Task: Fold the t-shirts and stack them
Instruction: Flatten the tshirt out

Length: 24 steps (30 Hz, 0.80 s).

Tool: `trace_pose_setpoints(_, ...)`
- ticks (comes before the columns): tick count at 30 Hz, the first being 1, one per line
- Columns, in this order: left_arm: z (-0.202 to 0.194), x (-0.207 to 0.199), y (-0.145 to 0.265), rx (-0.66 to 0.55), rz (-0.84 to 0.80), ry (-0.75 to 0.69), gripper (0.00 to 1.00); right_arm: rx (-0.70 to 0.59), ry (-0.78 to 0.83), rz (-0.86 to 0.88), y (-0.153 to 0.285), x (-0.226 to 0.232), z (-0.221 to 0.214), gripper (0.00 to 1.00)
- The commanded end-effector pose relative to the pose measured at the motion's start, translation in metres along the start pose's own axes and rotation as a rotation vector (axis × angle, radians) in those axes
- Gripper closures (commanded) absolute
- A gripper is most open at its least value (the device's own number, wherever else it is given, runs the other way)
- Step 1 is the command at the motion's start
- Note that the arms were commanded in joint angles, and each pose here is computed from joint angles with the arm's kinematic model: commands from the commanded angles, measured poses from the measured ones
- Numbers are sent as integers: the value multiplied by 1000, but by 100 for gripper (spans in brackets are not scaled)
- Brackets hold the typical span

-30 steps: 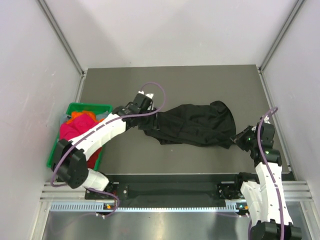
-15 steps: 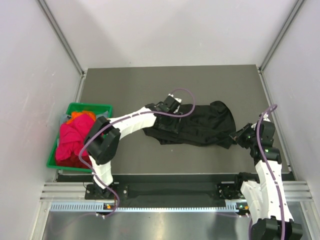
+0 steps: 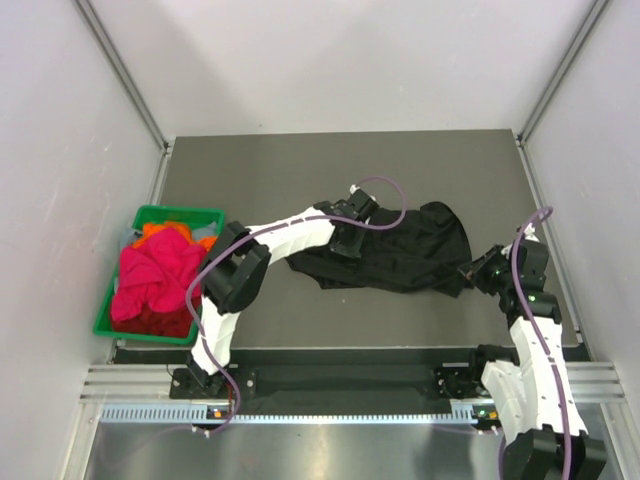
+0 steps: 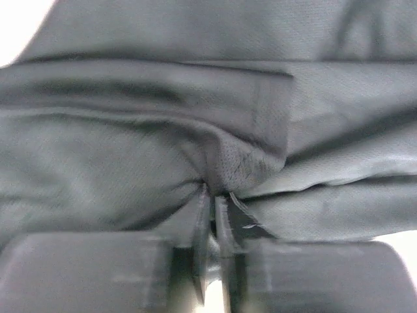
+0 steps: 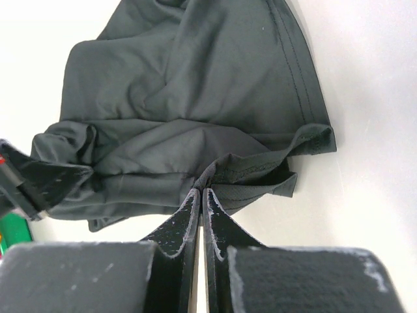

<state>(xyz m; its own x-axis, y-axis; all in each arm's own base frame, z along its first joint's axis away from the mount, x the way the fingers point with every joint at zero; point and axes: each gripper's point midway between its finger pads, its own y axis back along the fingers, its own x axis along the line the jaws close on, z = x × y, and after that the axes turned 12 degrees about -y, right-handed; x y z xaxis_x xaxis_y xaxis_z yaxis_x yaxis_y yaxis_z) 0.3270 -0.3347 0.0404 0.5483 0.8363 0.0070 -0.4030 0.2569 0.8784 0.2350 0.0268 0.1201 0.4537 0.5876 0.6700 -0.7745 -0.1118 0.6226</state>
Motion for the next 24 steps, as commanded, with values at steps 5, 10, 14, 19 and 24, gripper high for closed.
trace_pose_setpoints(5,94,82,122,-229,394,59,100,-49,19,3,-3,23,31,100)
trace_pose_setpoints(10,166,160,263,-591,469,304,100,-219,5,91,21,105,112,100)
trace_pose_setpoints(14,204,226,345,-834,439,487,100,-332,25,196,30,191,192,100)
trace_pose_setpoints(19,229,254,446,-1133,347,554,100,-467,122,440,109,306,257,100)
trace_pose_setpoints(24,206,219,484,-1213,209,491,100,-475,139,377,122,290,247,100)
